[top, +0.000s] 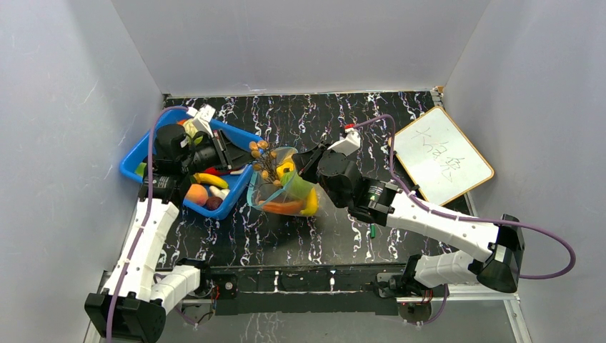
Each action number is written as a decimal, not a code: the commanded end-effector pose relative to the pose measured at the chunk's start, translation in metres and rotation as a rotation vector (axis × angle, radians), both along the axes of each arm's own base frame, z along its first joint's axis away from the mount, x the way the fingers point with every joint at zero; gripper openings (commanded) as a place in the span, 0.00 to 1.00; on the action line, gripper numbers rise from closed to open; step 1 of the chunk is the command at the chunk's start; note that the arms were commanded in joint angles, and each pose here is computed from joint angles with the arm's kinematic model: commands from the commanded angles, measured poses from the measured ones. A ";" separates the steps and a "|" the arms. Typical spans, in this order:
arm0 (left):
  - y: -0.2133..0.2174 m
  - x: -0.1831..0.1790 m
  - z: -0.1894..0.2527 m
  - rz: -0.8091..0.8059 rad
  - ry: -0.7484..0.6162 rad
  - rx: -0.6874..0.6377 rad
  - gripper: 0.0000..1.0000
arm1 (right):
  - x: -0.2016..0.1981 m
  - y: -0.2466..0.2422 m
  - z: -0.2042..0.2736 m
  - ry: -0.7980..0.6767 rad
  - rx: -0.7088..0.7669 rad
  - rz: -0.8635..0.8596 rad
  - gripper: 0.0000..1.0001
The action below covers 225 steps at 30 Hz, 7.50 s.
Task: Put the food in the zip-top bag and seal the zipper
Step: Place the fake fruit in the zipper food storage bag, then adjust the zipper food storage bag at the center of the board, then pick up the fake vegetable from the bin.
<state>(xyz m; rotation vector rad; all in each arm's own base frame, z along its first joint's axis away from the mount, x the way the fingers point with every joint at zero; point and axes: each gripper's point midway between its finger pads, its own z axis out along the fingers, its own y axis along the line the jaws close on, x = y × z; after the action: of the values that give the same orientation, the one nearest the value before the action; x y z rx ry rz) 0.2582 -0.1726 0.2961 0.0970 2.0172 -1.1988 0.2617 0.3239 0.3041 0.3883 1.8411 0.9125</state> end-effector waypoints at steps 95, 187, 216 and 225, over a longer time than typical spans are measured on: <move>0.001 -0.043 -0.036 0.008 0.084 -0.034 0.00 | -0.006 0.014 0.030 -0.043 0.107 0.078 0.00; 0.222 0.215 -0.133 0.681 0.163 0.764 0.98 | -0.018 -0.050 0.000 -0.066 -0.033 -0.017 0.00; 0.203 0.183 -0.114 0.638 0.176 0.680 0.54 | -0.024 -0.057 -0.004 -0.056 -0.047 -0.011 0.00; 0.150 0.124 -0.076 0.458 0.137 0.489 0.48 | -0.022 -0.055 0.002 -0.046 -0.051 -0.015 0.00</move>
<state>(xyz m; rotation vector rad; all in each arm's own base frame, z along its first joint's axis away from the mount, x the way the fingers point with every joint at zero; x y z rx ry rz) 0.4064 0.0076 0.1874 -0.2911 2.3016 -0.2500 0.2351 0.2698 0.2756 0.3035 1.8837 0.8128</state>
